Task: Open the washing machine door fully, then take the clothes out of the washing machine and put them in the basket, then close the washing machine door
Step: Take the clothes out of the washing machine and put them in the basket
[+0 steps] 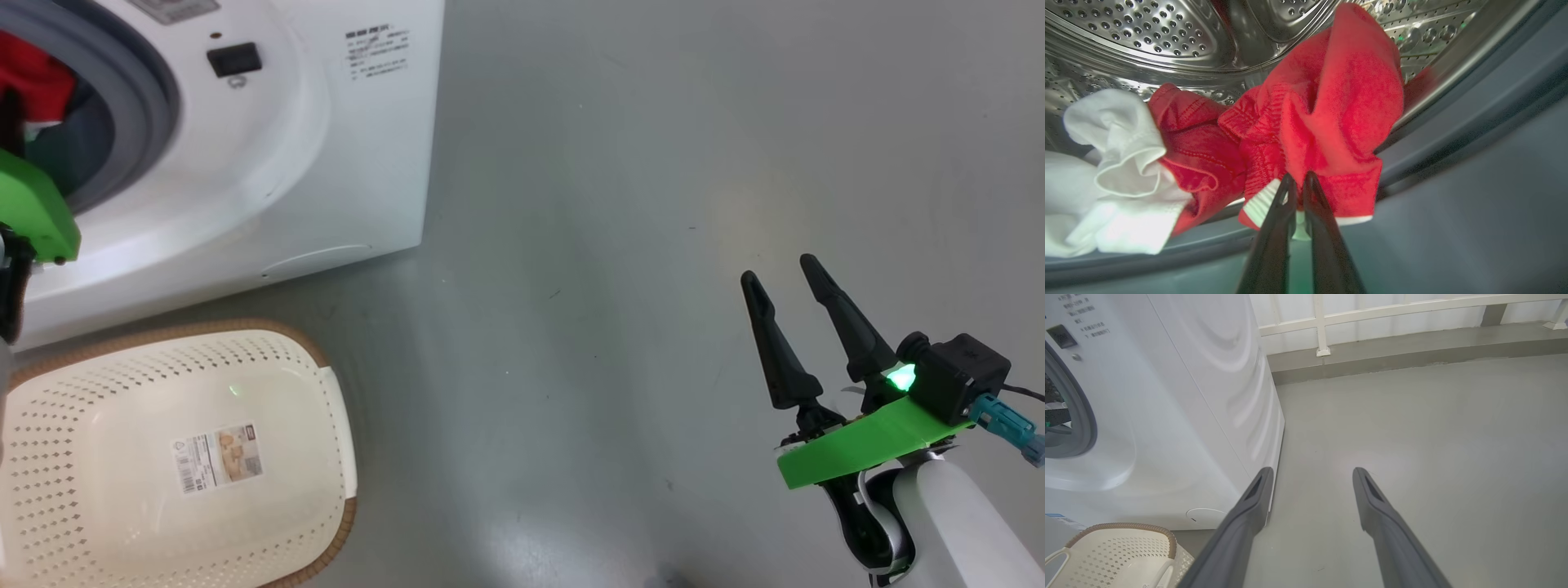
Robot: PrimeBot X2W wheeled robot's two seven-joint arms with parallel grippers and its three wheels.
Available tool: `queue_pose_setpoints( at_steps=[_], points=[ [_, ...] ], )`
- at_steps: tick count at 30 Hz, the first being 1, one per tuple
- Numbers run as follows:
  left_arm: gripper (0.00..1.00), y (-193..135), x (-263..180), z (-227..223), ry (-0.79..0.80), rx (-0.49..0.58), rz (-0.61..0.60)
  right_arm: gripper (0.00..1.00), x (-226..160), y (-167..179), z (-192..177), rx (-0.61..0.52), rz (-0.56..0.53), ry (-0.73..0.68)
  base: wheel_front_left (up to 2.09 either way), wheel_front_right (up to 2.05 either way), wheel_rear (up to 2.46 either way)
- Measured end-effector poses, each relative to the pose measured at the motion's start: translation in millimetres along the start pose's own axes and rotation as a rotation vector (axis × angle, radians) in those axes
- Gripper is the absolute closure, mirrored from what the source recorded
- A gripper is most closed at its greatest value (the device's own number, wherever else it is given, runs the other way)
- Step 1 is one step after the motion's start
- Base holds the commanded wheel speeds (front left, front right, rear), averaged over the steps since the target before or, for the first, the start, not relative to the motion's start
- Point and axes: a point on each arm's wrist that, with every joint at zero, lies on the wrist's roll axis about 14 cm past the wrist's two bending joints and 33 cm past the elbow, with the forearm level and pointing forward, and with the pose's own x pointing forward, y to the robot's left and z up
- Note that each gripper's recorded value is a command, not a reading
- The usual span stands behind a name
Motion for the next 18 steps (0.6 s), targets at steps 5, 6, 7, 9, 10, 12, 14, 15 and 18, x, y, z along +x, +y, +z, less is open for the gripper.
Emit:
queue_pose_setpoints(
  at_steps=[5,6,7,9,10,12,14,15,18],
  points=[
    [1.0,1,-7,15,-0.075,-0.068,0.015,0.0,1,4,4,0.001,0.015,-0.011,0.0,0.0,0.0],
    [1.0,1,-8,17,-0.087,-0.081,0.017,0.0,2,5,5,0.001,0.018,-0.014,0.0,0.0,0.0],
    [1.0,1,-10,19,-0.1,-0.101,0.019,0.0,2,6,6,0.001,0.022,-0.016,0.0,0.0,0.0],
    [1.0,1,-15,21,-0.115,-0.123,0.022,0.0,3,8,8,0.0,0.03,-0.022,0.0,0.0,0.0],
    [1.0,2,-18,22,-0.123,-0.129,0.024,0.0,3,9,9,-0.001,0.035,-0.025,0.0,0.0,0.0],
    [1.0,5,-23,27,-0.145,-0.15,0.03,0.0,4,11,11,-0.003,0.044,-0.03,0.0,0.0,0.0],
    [1.0,8,-28,40,-0.192,-0.163,0.043,0.0,4,13,14,-0.006,0.053,-0.036,0.0,0.0,0.0],
    [1.0,10,-31,48,-0.22,-0.178,0.053,0.0,4,14,15,-0.007,0.057,-0.04,0.0,0.0,0.0],
    [1.0,14,-43,60,-0.282,-0.207,0.067,0.0,4,17,20,-0.006,0.069,-0.052,0.0,0.0,0.0]
  ],
)
